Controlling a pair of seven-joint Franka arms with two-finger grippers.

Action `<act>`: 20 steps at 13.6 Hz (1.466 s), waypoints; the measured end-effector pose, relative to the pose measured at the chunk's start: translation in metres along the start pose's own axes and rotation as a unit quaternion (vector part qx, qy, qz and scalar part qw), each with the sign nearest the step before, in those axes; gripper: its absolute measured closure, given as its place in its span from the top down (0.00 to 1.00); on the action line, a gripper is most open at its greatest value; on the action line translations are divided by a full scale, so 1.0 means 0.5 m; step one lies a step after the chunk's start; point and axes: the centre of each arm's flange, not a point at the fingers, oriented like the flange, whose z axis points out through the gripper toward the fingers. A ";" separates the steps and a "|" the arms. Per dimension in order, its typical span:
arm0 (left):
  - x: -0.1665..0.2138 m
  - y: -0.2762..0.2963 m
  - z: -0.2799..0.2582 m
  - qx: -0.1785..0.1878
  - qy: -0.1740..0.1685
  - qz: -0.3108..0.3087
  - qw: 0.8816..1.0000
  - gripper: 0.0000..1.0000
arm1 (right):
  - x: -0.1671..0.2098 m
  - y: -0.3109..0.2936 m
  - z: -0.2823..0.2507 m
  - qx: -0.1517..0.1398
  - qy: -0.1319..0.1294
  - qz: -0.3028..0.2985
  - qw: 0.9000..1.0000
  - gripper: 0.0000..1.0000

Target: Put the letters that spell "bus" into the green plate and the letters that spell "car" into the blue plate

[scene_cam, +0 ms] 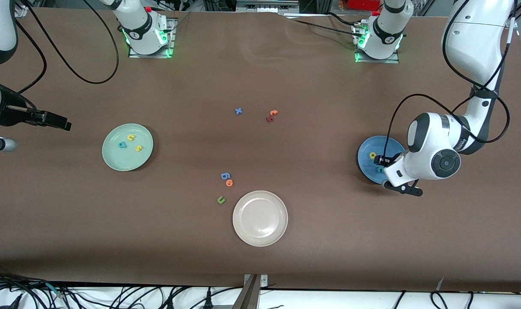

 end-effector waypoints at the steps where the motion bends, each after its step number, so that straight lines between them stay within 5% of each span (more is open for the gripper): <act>1: 0.001 -0.008 -0.014 0.000 0.006 -0.002 1.000 0.98 | -0.005 0.002 -0.010 0.001 0.004 0.000 1.000 1.00; 5: -0.019 -0.074 -0.127 -0.002 0.019 -0.028 0.999 1.00 | -0.022 0.011 -0.042 0.002 0.019 0.002 1.000 1.00; 12: -0.096 -0.084 -0.434 -0.007 -0.028 -0.040 0.999 1.00 | 0.004 0.010 0.014 -0.020 -0.001 0.006 1.000 1.00; 20: -0.123 -0.060 -0.504 -0.002 -0.008 -0.095 0.995 1.00 | 0.006 -0.040 0.010 -0.027 0.018 -0.014 0.999 1.00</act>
